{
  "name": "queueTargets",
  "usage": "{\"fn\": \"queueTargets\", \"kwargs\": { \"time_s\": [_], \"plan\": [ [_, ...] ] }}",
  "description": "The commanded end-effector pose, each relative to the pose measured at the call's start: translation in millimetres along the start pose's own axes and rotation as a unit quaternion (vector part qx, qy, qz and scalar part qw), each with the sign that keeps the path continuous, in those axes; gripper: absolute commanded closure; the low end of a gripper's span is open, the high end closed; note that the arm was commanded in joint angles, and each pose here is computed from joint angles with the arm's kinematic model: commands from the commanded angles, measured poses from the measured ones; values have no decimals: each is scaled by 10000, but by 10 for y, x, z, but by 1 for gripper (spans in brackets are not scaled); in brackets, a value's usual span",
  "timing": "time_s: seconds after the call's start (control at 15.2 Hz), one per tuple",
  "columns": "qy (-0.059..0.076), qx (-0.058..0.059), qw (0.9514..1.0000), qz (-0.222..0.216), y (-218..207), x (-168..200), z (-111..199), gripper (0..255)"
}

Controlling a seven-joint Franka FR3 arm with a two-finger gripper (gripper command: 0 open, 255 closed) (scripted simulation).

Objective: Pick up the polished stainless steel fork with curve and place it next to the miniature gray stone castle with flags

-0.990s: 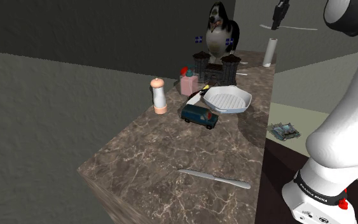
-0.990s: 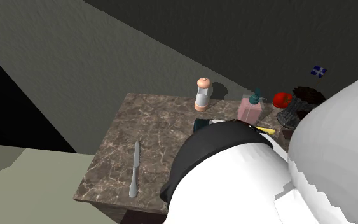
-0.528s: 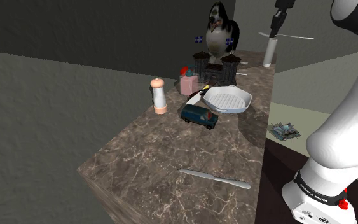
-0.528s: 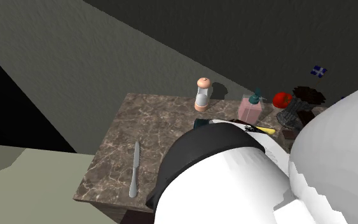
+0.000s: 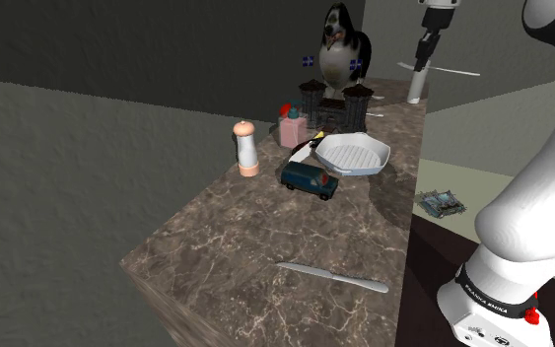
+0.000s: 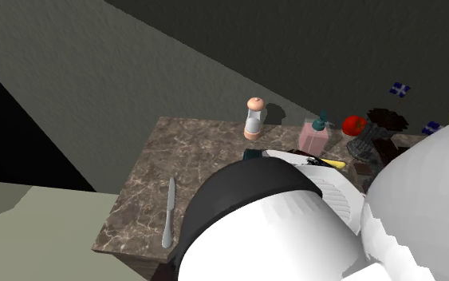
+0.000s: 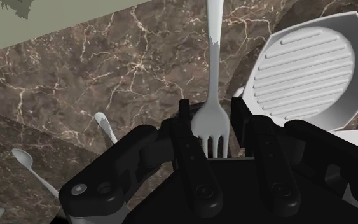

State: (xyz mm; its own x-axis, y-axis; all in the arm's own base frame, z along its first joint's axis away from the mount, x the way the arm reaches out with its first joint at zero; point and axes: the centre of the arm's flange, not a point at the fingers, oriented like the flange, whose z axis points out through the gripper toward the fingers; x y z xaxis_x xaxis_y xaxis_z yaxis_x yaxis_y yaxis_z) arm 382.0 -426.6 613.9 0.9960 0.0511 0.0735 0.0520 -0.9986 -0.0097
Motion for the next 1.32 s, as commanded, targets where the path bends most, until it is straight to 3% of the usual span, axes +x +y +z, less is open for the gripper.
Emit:
{"fn": "queueTargets", "kwargs": {
  "time_s": [0.0,1.25],
  "plan": [
    [1,-2,10000,-1,-4,-16,125,255],
    [1,-2,10000,-1,6,-90,1126,255]
  ]
}}
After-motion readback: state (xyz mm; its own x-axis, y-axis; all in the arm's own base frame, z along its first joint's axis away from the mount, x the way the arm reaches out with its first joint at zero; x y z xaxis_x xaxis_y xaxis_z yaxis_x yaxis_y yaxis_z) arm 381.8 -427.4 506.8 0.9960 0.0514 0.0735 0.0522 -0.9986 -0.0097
